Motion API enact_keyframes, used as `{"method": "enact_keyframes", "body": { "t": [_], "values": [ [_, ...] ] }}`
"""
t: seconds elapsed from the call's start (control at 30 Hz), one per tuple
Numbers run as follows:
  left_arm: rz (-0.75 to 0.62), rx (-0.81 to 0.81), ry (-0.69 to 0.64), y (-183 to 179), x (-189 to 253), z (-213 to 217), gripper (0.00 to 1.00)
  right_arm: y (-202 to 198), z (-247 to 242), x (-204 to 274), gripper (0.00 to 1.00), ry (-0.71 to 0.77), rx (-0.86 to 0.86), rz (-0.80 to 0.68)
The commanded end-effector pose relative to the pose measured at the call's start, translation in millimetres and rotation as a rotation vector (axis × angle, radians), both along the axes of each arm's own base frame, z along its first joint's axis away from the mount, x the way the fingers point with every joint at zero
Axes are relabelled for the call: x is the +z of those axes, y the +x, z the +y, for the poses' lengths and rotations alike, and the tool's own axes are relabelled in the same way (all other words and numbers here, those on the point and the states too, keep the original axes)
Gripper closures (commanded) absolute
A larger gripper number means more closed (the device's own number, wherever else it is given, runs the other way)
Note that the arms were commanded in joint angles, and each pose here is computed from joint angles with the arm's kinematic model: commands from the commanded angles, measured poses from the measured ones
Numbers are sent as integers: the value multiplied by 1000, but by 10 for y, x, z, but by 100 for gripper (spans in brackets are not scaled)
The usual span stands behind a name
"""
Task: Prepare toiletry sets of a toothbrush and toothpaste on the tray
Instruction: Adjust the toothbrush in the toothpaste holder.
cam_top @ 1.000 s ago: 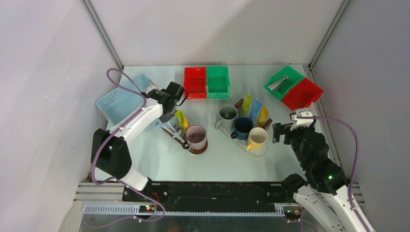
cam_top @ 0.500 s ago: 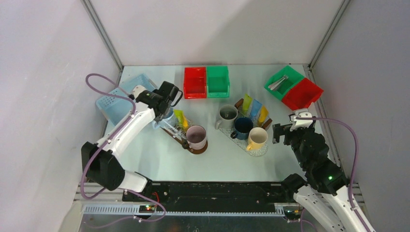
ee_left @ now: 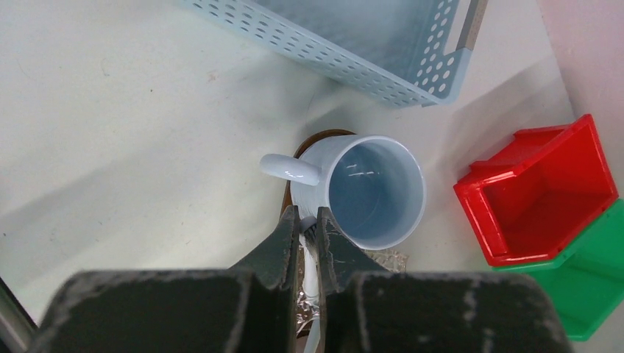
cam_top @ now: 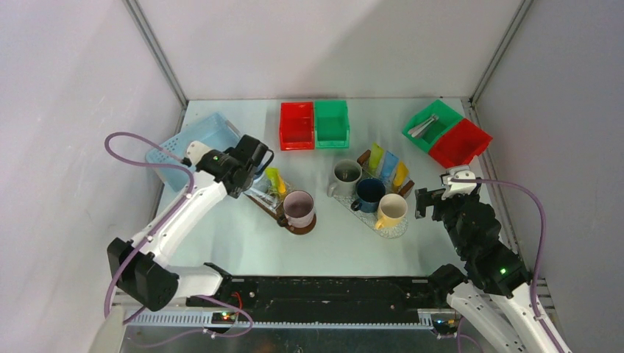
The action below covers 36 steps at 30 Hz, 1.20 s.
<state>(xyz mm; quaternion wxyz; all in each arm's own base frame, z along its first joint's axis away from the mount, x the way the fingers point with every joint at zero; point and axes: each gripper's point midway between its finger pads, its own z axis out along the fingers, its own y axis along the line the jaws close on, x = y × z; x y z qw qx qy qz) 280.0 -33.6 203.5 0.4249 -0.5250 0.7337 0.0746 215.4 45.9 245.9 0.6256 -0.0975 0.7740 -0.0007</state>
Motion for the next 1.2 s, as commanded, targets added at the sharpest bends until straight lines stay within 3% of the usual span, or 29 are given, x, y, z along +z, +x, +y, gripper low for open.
{"method": "enact_keyframes", "body": {
  "t": [0.0, 0.9, 1.17],
  "values": [
    [-98, 67, 38, -30, 134, 103, 95, 20, -4, 99, 0, 12, -7, -40],
    [-252, 104, 92, -167, 172, -93, 90, -5, 1, 85, 0, 23, 2, -49],
    [-260, 98, 98, -190, 174, -107, 74, -12, 4, 95, 0, 26, 6, -54]
  ]
}}
